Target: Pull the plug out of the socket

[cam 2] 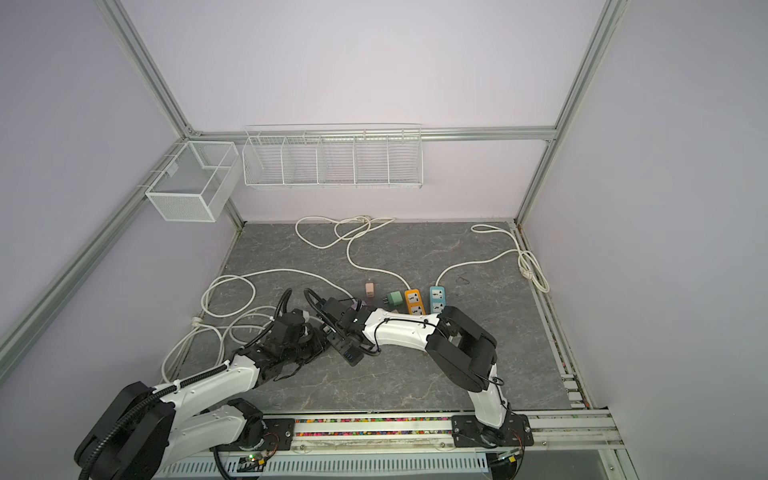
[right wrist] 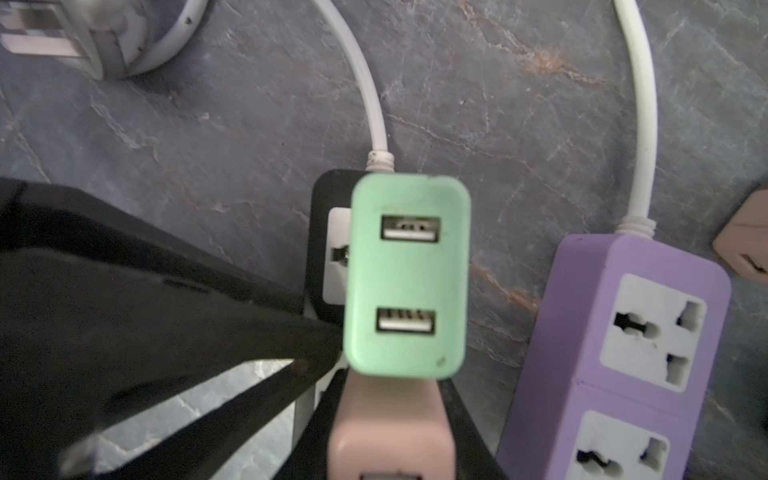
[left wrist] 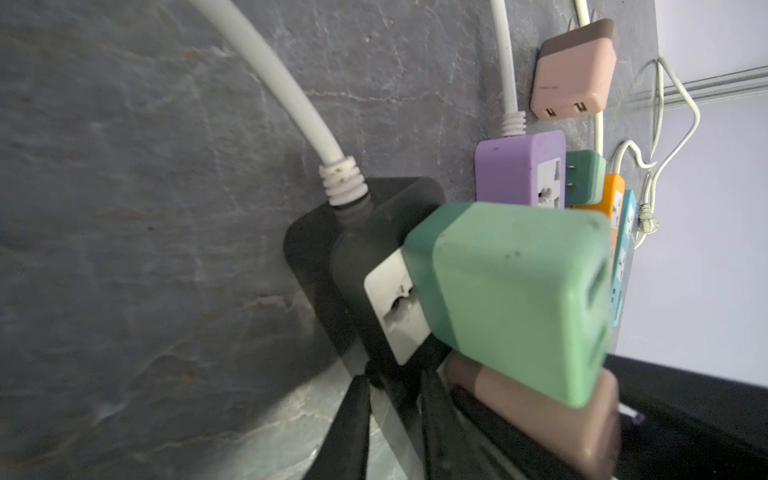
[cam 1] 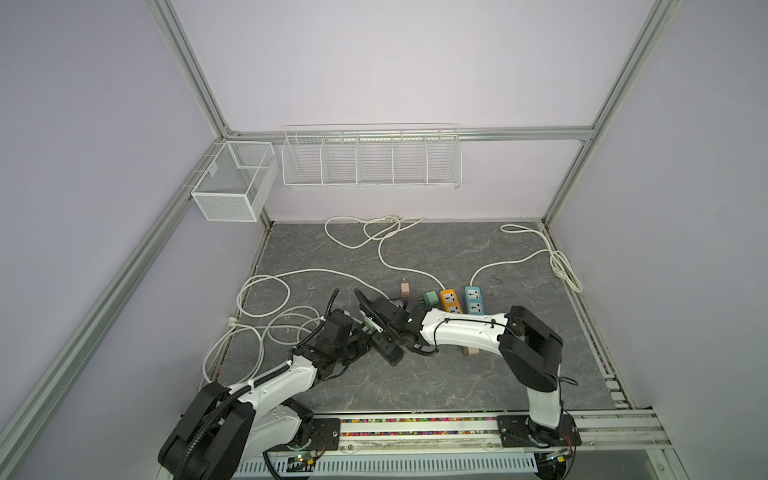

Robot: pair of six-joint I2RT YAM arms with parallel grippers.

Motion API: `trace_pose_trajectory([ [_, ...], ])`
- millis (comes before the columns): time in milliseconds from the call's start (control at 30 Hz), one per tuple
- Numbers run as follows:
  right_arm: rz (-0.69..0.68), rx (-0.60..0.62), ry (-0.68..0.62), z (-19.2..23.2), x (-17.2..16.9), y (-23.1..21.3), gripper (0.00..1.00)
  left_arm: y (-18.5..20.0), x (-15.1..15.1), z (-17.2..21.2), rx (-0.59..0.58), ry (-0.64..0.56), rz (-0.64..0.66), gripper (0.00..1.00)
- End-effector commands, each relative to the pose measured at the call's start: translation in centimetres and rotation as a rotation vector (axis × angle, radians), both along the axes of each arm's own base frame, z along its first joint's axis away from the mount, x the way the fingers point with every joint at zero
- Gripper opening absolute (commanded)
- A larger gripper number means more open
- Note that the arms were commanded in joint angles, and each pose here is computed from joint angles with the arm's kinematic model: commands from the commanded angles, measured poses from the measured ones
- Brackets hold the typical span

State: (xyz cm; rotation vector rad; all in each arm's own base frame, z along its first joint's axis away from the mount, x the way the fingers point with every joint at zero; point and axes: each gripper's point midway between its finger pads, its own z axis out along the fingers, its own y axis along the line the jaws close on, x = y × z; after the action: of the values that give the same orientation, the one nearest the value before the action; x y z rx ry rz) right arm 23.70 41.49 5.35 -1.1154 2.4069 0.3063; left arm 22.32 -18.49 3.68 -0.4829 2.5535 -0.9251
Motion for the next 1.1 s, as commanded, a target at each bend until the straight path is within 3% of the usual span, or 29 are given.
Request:
trace_pose_trajectory([
  [0, 0.003, 0.053, 0.003, 1.2, 0.6, 0.4, 0.29, 2.6, -3.6, -4.6, 0.139, 0.175, 0.008, 0.22],
  [333, 0.019, 0.072, 0.037, 0.7, -0.9, 1.5, 0.29, 2.7, -3.6, -4.4, 0.142, 0.173, 0.010, 0.21],
  [600, -0.022, 0.079, 0.034, 1.3, 0.6, 0.2, 0.29, 2.8, -3.8, -4.6, 0.146, 0.179, 0.008, 0.21],
  [900, 0.021, 0.070, 0.018, 1.5, -1.4, 1.7, 0.29, 2.8, -3.7, -4.5, 0.146, 0.178, 0.012, 0.21],
  [1067, -0.017, 0.070, 0.001, 1.9, -0.2, 0.6, 0.29, 2.9, -3.8, -4.5, 0.146, 0.179, 0.012, 0.21],
])
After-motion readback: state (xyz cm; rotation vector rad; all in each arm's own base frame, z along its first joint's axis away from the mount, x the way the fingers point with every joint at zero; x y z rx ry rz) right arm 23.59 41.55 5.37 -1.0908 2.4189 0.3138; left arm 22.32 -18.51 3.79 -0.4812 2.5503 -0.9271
